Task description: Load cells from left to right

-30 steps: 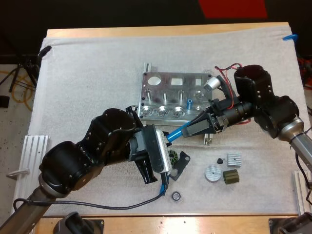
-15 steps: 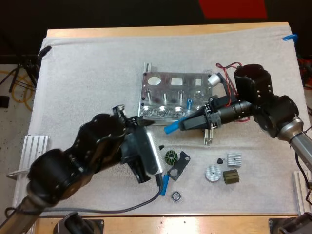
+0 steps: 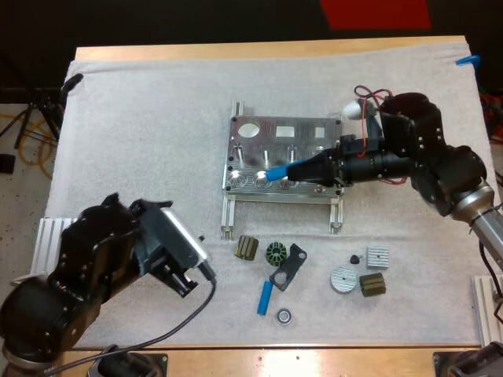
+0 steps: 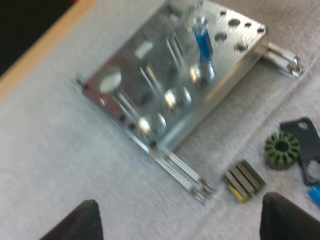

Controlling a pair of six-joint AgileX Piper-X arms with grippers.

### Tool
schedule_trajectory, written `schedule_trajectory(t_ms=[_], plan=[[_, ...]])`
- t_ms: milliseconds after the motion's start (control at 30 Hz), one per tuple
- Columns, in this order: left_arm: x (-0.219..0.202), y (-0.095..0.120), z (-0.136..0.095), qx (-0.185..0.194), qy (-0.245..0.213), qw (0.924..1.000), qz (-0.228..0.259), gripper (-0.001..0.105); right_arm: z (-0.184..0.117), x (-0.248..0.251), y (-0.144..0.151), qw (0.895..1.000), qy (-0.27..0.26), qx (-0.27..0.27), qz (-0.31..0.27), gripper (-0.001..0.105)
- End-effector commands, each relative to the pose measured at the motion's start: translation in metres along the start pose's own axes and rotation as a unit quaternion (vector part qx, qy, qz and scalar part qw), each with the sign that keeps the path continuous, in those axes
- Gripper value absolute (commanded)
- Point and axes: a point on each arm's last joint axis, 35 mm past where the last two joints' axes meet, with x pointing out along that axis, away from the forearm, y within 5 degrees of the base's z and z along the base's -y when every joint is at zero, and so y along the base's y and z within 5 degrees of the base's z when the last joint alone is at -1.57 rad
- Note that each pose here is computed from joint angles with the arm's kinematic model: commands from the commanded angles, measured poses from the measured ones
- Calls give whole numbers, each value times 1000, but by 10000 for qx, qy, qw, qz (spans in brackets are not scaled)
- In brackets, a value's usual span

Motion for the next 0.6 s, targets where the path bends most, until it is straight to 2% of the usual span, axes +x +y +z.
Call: schedule_trajectory(t_ms=[0,67,167,300,400,567], plan=[[0,2,-6,-199,-40,9997,-159,65,4,-4,4,9994,9,-119,-327,0],[1,5,-13,-375,-132,9990,-200,65,4,-7,3,9968,79,-111,-789,0],[1,5,-14,-398,-206,9989,-166,65,4,-10,3,9903,230,-163,-1364,0],[1,5,-13,-390,-263,9985,-274,65,10,-11,0,9807,579,-265,-1849,0],[1,4,-13,-425,-284,9980,-379,65,16,-7,-9,9694,944,-235,-2253,0],[1,4,-12,-471,-297,9974,-453,65,28,3,-26,9423,1604,-275,-2926,0]])
